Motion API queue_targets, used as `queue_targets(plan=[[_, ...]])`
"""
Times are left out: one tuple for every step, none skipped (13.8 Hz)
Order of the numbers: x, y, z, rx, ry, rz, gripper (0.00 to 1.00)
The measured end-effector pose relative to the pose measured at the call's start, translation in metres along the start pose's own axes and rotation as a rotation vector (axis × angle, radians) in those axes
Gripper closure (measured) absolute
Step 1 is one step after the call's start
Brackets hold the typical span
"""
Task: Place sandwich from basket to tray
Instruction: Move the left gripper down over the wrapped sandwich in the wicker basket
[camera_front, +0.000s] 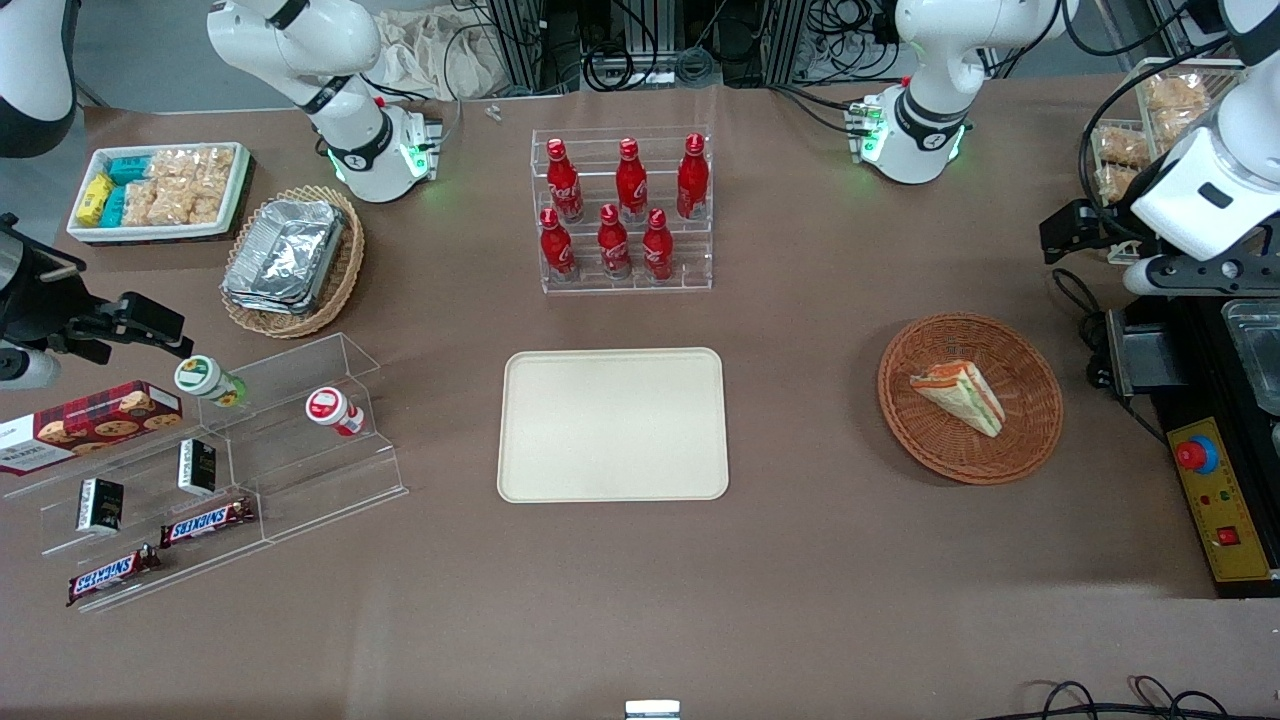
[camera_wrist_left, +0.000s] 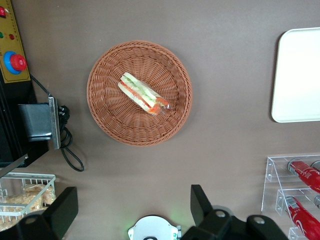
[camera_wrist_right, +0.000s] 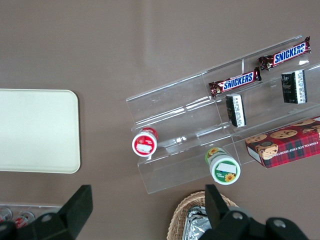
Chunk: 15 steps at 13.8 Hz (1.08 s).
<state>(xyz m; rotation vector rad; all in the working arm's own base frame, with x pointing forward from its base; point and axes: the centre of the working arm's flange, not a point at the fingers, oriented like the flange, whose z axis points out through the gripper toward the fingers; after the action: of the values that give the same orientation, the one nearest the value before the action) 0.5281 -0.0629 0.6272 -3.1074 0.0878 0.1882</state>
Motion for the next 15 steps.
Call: queue_targets(plan=[[0.000, 0.002, 0.000, 0.000, 0.000, 0.003, 0.00], [-0.001, 0.002, 0.000, 0.001, -0.004, 0.004, 0.00], [-0.001, 0.002, 0.001, 0.001, -0.008, 0.003, 0.00], [-0.001, -0.001, 0.001, 0.001, -0.011, -0.001, 0.00], [-0.001, -0.005, 0.002, 0.000, -0.017, -0.012, 0.00], [0.000, -0.011, 0.005, -0.001, -0.026, -0.030, 0.00], [0.002, -0.020, 0.010, -0.003, -0.040, -0.050, 0.00], [0.005, -0.030, 0.018, -0.005, -0.058, -0.071, 0.00], [0.010, -0.041, 0.031, -0.007, -0.084, -0.092, 0.00], [0.018, -0.049, 0.049, -0.009, -0.117, -0.115, 0.00], [0.029, -0.053, 0.069, -0.009, -0.147, -0.139, 0.00], [0.042, -0.056, 0.091, -0.007, -0.173, -0.164, 0.00], [0.055, -0.057, 0.116, -0.004, -0.197, -0.197, 0.00], [0.068, -0.059, 0.144, 0.001, -0.213, -0.244, 0.00], [0.080, -0.060, 0.175, 0.006, -0.230, -0.297, 0.00]])
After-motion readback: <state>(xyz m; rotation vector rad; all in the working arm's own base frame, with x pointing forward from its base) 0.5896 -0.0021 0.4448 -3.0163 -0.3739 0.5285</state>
